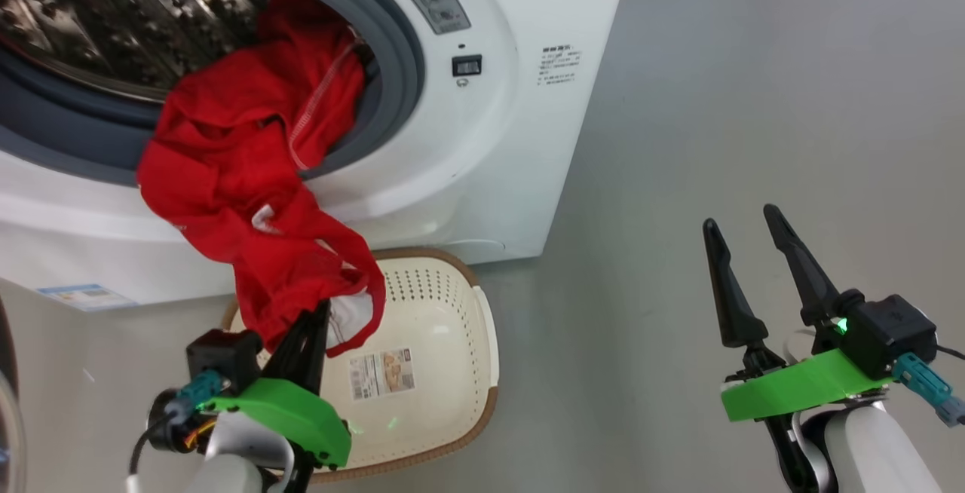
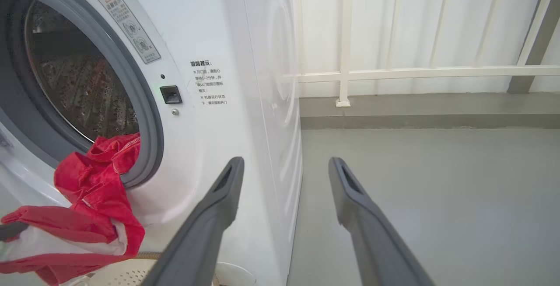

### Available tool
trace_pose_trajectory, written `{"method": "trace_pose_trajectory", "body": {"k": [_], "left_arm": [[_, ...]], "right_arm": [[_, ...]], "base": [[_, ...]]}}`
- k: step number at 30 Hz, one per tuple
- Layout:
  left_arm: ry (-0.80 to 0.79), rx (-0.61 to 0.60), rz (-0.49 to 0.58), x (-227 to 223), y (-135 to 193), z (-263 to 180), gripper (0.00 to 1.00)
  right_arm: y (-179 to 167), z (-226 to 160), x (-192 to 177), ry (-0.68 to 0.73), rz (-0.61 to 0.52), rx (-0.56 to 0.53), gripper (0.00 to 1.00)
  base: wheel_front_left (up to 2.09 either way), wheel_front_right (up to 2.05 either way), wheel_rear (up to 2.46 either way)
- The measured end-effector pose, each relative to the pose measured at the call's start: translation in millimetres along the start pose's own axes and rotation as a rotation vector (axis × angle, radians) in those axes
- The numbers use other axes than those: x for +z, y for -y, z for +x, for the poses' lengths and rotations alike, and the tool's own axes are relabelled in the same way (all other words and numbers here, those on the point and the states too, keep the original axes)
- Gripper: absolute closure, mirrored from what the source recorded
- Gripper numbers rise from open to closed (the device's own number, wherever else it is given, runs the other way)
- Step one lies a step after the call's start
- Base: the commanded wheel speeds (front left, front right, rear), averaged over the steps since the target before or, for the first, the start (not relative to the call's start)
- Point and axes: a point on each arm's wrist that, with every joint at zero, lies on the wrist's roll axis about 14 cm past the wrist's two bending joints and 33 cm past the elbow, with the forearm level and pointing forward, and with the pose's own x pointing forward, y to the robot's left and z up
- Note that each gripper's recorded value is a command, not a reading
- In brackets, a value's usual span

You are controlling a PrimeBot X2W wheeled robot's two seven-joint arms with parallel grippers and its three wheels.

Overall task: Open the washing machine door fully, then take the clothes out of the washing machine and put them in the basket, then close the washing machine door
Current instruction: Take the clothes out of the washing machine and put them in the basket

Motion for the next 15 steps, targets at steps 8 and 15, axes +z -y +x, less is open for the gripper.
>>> {"method": "trace_pose_trajectory", "body": {"k": [8,15], "left_arm": [[-0.193,-0.021,-0.024,-63.2,-1.5,22.6,1.00],[-0.328,-0.017,-0.055,-103.6,-2.0,29.6,1.00]], "right_arm": [[6.7,7.7,-15.4,-0.036,-0.002,-0.014,0.00],[10.7,16.2,-22.0,-0.046,-0.005,-0.019,0.00]], "base": [[0.00,0.00,0.00],[0.00,0.00,0.00]]}}
